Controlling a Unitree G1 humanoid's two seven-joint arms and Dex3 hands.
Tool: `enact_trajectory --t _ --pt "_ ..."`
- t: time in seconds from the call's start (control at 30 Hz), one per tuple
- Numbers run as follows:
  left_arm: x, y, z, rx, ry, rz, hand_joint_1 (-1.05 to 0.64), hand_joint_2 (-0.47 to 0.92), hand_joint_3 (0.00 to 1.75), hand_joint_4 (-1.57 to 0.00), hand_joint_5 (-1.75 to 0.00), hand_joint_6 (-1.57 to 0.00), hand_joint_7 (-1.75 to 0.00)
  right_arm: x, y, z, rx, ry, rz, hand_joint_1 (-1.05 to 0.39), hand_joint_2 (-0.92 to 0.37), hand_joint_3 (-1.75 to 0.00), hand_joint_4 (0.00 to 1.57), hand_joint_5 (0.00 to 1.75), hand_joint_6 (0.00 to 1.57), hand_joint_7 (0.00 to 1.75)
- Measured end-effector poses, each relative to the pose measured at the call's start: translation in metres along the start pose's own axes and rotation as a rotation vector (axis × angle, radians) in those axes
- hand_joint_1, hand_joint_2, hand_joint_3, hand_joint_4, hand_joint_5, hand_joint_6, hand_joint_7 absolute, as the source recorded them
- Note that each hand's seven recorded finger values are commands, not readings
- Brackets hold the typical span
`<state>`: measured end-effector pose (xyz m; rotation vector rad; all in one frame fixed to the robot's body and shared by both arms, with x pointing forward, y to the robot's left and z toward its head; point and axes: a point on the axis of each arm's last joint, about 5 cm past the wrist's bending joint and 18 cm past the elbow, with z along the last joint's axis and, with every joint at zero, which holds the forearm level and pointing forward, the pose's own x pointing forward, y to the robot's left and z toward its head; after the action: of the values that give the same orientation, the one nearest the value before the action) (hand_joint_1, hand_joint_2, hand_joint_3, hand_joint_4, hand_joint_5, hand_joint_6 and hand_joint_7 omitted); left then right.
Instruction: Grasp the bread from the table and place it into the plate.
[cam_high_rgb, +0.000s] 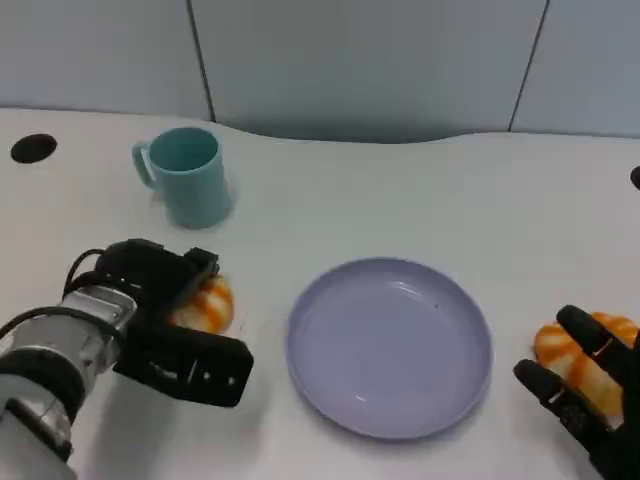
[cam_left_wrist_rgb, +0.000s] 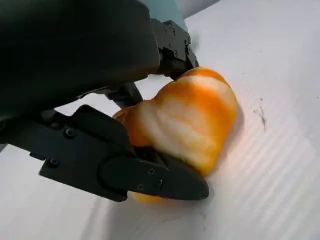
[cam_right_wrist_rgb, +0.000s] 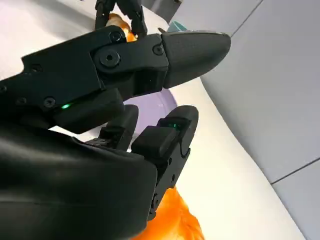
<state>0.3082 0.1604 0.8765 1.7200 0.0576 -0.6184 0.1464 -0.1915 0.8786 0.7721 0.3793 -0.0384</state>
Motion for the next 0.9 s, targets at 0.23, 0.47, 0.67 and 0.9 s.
enact_trajectory --t 0.23,0.47,0.67,0.9 --pt "0.003 0.006 0.003 0.037 -0.014 -0.008 -0.41 0.92 0.14 -0.51 -1.67 -0.67 -0.69 0.0 -0.0004 0.0 -0.001 -0.001 0.002 -0.39 -0.92 -0.25 0.45 0.85 0.78 0.03" --pt "-0.001 0.003 -0.004 -0.24 0.01 0.038 -0.33 0.92 0.35 -0.59 -1.74 -0.48 -1.68 0.0 -0.0004 0.0 -0.002 -0.001 0.0 -0.39 -0.92 -0.25 0.46 0.83 0.77 0.03" --pt "-0.01 -0.007 -0.011 -0.452 -0.032 0.168 -0.21 0.88 0.35 -0.61 -1.75 -0.39 -1.75 0.001 0.0 0.002 0.002 -0.005 0.004 -0.37 -0.92 -0.25 0.48 0.82 0.79 0.04" --pt "-0.019 -0.001 -0.02 -0.589 -0.134 0.322 -0.17 0.84 0.26 -0.62 -1.75 -0.37 -1.75 0.003 0.0001 0.004 0.015 -0.012 0.01 -0.37 -0.92 -0.25 0.48 0.82 0.79 0.04"
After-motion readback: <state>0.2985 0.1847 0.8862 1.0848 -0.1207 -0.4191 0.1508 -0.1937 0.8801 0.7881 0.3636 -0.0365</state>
